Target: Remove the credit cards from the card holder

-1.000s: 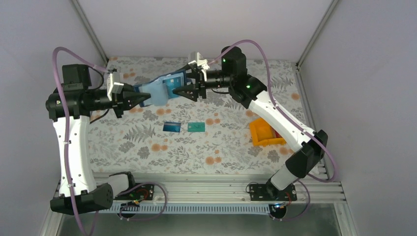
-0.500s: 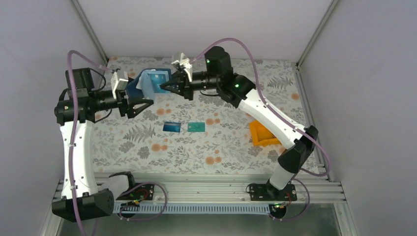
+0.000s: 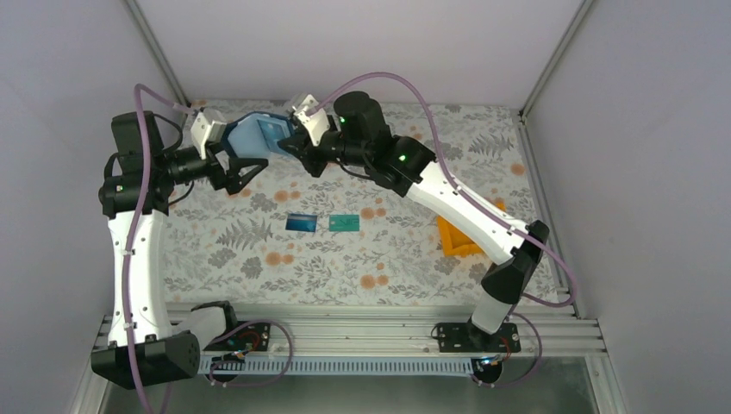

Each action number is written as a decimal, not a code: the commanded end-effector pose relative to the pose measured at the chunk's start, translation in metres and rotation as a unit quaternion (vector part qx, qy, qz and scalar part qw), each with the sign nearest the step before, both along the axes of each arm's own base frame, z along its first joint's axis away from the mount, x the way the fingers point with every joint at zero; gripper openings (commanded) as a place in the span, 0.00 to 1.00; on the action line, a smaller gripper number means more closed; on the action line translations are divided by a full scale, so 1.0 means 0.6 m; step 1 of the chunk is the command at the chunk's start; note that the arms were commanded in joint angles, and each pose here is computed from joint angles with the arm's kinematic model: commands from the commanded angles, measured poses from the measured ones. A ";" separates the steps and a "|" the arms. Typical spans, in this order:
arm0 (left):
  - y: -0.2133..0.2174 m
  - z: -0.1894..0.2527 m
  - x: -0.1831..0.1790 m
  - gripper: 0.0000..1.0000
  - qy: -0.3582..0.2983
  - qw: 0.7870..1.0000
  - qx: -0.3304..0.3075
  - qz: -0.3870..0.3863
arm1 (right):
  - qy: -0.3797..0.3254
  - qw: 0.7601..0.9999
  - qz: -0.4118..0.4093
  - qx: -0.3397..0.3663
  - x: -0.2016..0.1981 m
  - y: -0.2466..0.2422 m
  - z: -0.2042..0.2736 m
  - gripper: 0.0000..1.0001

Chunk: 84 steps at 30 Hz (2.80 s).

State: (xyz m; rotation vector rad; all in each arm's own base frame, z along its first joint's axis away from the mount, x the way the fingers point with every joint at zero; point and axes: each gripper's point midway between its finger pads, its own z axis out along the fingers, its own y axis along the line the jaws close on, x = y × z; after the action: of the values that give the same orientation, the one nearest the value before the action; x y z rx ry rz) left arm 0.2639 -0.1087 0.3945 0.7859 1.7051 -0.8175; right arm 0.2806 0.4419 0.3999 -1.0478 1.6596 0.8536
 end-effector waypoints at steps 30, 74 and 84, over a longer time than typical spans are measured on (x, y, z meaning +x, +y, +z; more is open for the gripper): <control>-0.012 0.019 -0.030 0.03 -0.019 0.999 -0.009 -0.036 | -0.023 0.985 0.164 0.045 -0.069 -0.037 0.043 0.58; 0.050 0.019 0.050 0.73 0.001 0.994 0.023 0.111 | 0.168 0.967 -0.185 -0.060 0.171 -0.107 -0.207 0.04; -0.013 -0.036 0.025 0.43 0.070 0.996 -0.057 -0.005 | 0.163 0.987 -0.006 -0.003 0.081 0.005 -0.135 0.04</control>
State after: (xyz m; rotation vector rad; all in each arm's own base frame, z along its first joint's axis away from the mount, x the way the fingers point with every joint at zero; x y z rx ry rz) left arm 0.2947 -0.0967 0.3613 0.5886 1.8467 -0.8569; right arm 0.3537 0.4188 0.2616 -0.8292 2.1294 0.8670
